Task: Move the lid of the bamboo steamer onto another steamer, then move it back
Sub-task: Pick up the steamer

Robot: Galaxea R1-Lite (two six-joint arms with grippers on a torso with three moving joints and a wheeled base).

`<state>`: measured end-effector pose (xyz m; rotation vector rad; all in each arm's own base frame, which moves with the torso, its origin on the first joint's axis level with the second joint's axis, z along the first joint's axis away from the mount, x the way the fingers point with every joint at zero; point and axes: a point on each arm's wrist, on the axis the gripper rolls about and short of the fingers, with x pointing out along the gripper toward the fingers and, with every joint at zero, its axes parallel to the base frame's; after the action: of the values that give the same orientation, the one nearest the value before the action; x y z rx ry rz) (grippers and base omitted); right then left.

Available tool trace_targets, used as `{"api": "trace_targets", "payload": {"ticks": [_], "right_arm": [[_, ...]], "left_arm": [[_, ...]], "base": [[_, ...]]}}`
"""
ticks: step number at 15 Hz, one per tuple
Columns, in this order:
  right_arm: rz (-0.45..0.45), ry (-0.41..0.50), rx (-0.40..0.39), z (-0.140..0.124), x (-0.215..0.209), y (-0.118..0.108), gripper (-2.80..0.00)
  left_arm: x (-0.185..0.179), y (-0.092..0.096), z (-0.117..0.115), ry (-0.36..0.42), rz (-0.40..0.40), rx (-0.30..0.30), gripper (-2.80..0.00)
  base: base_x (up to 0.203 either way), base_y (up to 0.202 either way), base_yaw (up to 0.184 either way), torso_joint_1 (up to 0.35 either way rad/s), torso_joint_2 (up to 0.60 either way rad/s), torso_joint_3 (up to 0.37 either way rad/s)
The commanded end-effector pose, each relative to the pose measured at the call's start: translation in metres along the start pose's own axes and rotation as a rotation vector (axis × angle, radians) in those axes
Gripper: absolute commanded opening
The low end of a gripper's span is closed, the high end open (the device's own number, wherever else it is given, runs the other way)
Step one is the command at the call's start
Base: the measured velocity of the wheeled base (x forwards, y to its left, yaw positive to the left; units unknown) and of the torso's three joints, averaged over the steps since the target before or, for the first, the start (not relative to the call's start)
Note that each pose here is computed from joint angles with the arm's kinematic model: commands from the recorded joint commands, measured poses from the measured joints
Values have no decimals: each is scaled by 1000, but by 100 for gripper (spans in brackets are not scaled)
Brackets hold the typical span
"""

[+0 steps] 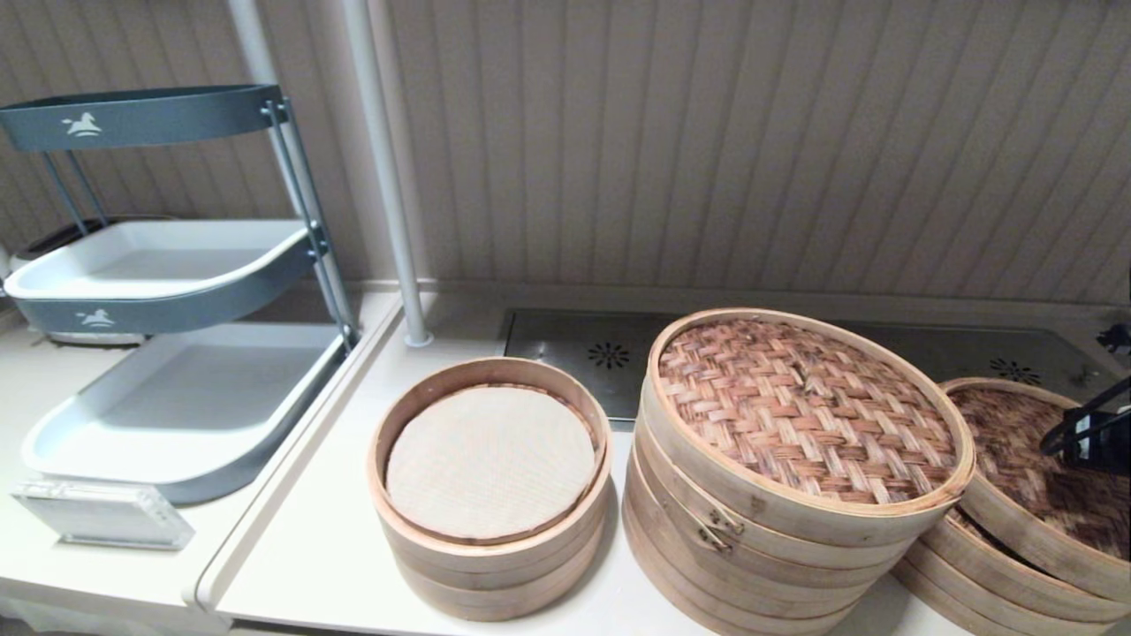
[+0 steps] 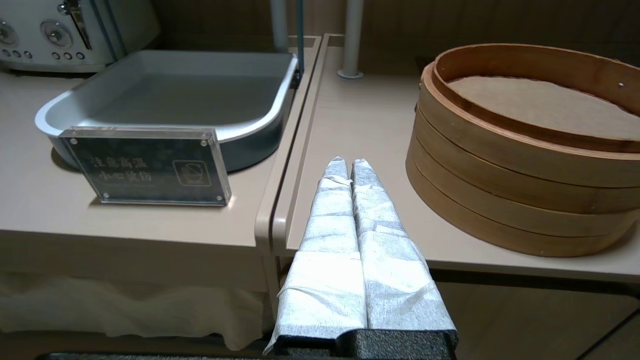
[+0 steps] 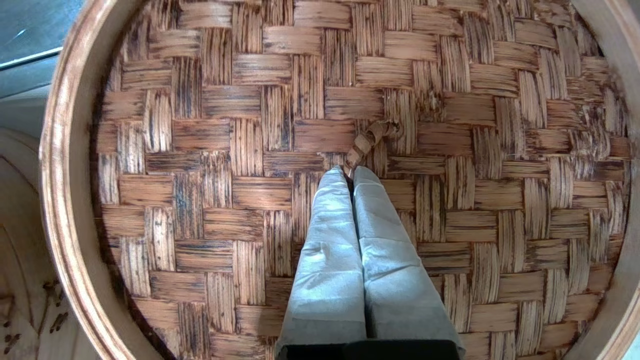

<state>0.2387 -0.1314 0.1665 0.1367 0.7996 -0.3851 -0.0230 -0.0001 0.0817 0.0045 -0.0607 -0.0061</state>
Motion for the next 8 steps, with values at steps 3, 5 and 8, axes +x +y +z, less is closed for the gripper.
{"api": "trace_targets", "payload": {"ticks": [3, 5, 8], "right_arm": [[-1, -32, -2, 3, -7, 1, -280], [-2, -43, -2, 6, -9, 0, -280], [-4, -89, 16, 13, -18, 1, -280]], "left_arm": [[1, 0, -7, 22, 0, 0, -280], [1, 0, -7, 22, -1, 0, -280], [1, 0, -7, 22, 0, 0, -280]], "base": [[0, 0, 0, 0, 0, 0], [0, 0, 0, 0, 0, 0], [0, 0, 0, 0, 0, 0]]}}
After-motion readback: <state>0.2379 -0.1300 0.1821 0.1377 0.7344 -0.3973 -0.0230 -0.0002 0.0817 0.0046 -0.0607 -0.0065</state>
